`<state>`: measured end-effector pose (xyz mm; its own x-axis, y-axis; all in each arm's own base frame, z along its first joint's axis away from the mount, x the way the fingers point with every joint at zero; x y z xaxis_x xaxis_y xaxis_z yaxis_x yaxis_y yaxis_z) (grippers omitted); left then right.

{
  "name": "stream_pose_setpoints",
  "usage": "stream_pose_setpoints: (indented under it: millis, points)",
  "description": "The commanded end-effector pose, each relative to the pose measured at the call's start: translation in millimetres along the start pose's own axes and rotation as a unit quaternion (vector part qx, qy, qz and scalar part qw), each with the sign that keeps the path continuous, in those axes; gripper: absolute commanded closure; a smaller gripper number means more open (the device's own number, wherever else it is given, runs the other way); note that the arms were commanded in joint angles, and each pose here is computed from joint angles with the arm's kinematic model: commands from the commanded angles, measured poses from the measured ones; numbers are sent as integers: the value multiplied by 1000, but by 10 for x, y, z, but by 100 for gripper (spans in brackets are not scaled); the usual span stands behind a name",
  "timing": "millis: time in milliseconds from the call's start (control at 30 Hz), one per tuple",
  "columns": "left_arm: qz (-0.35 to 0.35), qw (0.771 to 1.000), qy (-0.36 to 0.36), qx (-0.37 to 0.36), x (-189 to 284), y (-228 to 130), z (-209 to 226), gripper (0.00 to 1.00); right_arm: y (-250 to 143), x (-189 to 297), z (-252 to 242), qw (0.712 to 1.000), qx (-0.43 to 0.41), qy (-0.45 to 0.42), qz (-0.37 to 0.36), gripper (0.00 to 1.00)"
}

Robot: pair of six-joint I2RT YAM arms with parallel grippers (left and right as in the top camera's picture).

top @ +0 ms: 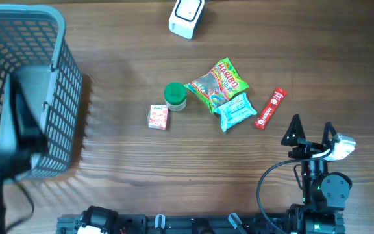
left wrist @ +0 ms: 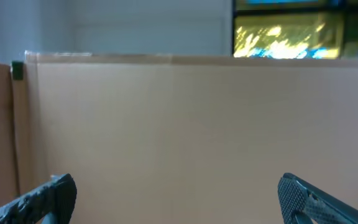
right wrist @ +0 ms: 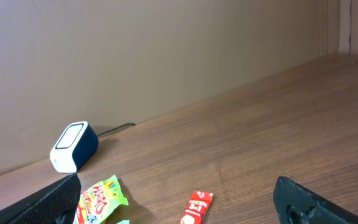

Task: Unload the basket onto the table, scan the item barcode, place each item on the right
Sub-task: 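Carry the Nescafe stick out and drop it on the right, then retract the left arm and reach the right gripper toward the bottle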

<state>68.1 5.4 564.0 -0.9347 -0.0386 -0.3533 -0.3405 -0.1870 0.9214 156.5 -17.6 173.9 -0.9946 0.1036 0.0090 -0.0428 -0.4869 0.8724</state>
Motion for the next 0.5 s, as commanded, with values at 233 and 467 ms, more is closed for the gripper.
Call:
stream_pose_setpoints:
  millis: [233,467]
  points:
    - [-47,995,85,37,534,5,213,0,-44,6,102,972,-225,53,43,0]
    - [-77,988,132,23,693,-330,149,0,173,254,691,912,-188,343,122,1]
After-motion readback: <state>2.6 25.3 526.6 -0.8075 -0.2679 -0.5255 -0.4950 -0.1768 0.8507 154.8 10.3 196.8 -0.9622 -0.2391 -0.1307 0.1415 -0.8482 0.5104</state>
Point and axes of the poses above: each gripper's point midway between its finger pads, its own x axis back along the fingers, its own z axis along the line the jaws close on, y = z × x, the point moved 9 cm from there along x, back along the fingers, and after that the axes turned 10 degrees about -x, right-handed, at the moved point
